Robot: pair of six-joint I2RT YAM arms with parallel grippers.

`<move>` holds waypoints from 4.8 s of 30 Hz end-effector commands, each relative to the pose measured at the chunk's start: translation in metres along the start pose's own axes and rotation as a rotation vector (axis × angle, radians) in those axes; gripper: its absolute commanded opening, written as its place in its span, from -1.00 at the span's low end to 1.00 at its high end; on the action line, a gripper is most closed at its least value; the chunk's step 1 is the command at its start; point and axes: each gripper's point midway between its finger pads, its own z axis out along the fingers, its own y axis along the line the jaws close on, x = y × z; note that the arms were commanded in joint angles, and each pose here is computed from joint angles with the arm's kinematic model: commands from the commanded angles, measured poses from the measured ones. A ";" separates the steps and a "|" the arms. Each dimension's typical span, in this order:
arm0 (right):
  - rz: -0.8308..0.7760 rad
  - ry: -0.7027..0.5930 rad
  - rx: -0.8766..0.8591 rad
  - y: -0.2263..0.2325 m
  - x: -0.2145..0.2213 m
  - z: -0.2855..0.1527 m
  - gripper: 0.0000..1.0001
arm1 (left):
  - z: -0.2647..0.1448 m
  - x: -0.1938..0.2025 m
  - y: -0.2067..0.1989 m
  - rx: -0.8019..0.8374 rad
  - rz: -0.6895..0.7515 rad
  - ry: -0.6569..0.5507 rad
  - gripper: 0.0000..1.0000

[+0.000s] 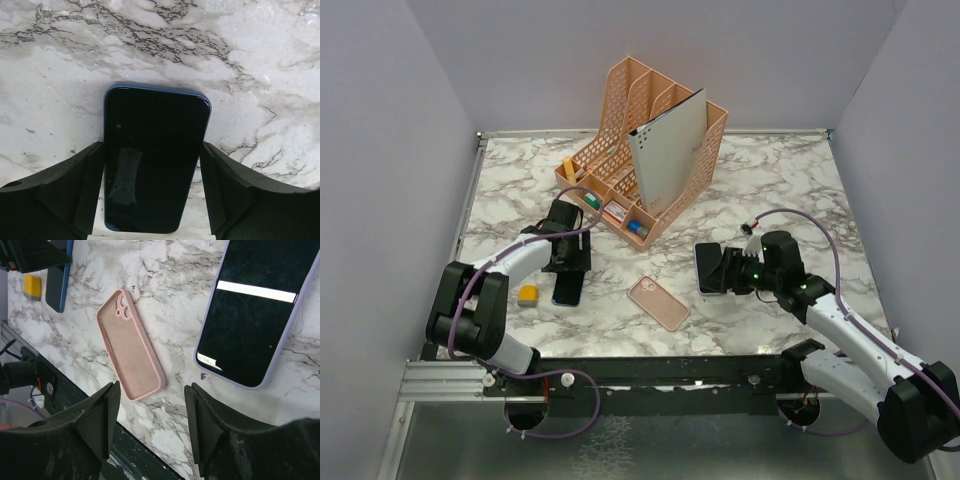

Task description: Put the phone into the phone case

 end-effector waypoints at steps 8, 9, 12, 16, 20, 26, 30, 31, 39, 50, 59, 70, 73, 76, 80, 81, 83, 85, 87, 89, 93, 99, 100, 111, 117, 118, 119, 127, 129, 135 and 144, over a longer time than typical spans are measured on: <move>-0.043 0.048 0.050 0.005 0.016 0.021 0.16 | 0.007 0.021 -0.010 0.030 0.008 0.088 0.18; -0.051 0.053 0.051 0.007 0.018 0.023 0.16 | 0.007 0.021 -0.010 0.032 0.008 0.088 0.14; -0.074 0.064 0.046 0.014 0.024 0.030 0.16 | 0.005 0.023 -0.013 0.051 0.010 0.093 0.02; -0.111 0.069 0.078 0.015 0.030 0.041 0.24 | 0.002 0.023 -0.020 0.082 0.004 0.093 -0.10; -0.157 0.100 0.119 0.013 0.037 0.053 0.28 | -0.001 0.019 -0.032 0.114 -0.009 0.076 -0.13; -0.234 0.125 0.117 0.024 0.046 0.069 0.27 | -0.004 0.013 -0.050 0.127 0.017 0.047 -0.13; -0.270 0.129 0.127 0.028 0.049 0.079 0.21 | -0.005 0.013 -0.058 0.144 0.010 0.050 -0.13; -0.277 0.132 0.136 0.028 0.049 0.081 0.19 | -0.005 0.012 -0.061 0.151 0.009 0.049 -0.13; -0.315 0.168 0.200 0.016 0.055 0.098 -0.04 | -0.017 0.010 -0.077 0.234 -0.044 0.042 -0.19; -0.213 0.175 0.223 0.015 0.064 0.095 -0.59 | -0.035 0.026 -0.085 0.320 -0.092 0.056 -0.22; 0.019 0.134 0.206 0.023 0.071 0.090 -0.80 | -0.054 0.028 -0.099 0.413 -0.171 0.057 -0.27; 0.163 0.027 0.199 0.018 0.068 0.072 -0.99 | -0.066 0.035 -0.113 0.499 -0.232 0.101 -0.32; 0.215 -0.025 0.162 0.021 0.063 0.065 -0.99 | -0.073 0.033 -0.116 0.525 -0.246 0.089 -0.34; 0.266 -0.054 0.166 0.018 0.062 0.062 -1.00 | -0.075 0.035 -0.116 0.530 -0.246 0.090 -0.36; 0.312 -0.078 0.127 0.019 0.063 0.066 -0.98 | -0.071 0.042 -0.117 0.535 -0.248 0.110 -0.36; 0.305 -0.078 0.118 0.021 0.062 0.067 -0.96 | -0.070 0.042 -0.117 0.532 -0.245 0.109 -0.36; 0.279 -0.069 0.136 0.022 0.059 0.068 -0.80 | -0.068 0.042 -0.113 0.500 -0.214 0.096 -0.36; 0.257 -0.081 0.157 0.023 0.052 0.066 -0.58 | -0.067 0.041 -0.111 0.460 -0.146 0.083 -0.21; 0.226 -0.101 0.150 0.026 0.045 0.061 -0.33 | -0.065 0.043 -0.110 0.397 -0.073 0.071 0.13; 0.201 -0.118 0.136 0.029 0.040 0.057 -0.12 | -0.065 0.044 -0.116 0.387 -0.022 0.069 0.37; 0.164 -0.130 0.117 0.034 0.035 0.050 0.24 | -0.062 0.043 -0.122 0.359 0.058 0.048 0.84; 0.114 -0.133 0.097 0.034 0.036 0.045 0.43 | -0.046 0.049 -0.119 0.303 0.119 0.072 0.98; 0.103 -0.128 0.101 0.033 0.037 0.045 0.43 | -0.043 0.049 -0.119 0.297 0.125 0.078 0.98; 0.048 -0.119 0.074 0.033 0.042 0.042 0.30 | -0.033 0.059 -0.141 0.346 0.203 0.147 0.98; 0.065 -0.114 0.070 0.029 0.047 0.043 0.27 | -0.030 0.072 -0.149 0.373 0.222 0.195 0.96; 0.067 -0.114 0.071 0.028 0.048 0.043 0.27 | -0.029 0.074 -0.150 0.373 0.226 0.199 0.96; 0.069 -0.117 0.068 0.029 0.048 0.043 0.27 | -0.028 0.076 -0.152 0.375 0.228 0.204 0.95; 0.061 -0.119 0.072 0.028 0.047 0.043 0.28 | -0.023 0.087 -0.151 0.341 0.232 0.225 0.91; 0.063 -0.118 0.077 0.027 0.048 0.043 0.28 | -0.020 0.090 -0.148 0.326 0.235 0.231 0.90; 0.067 -0.122 0.080 0.025 0.048 0.043 0.28 | -0.013 0.091 -0.142 0.282 0.248 0.227 0.90; 0.072 -0.116 0.075 0.025 0.050 0.043 0.28 | -0.006 0.093 -0.133 0.226 0.282 0.224 0.93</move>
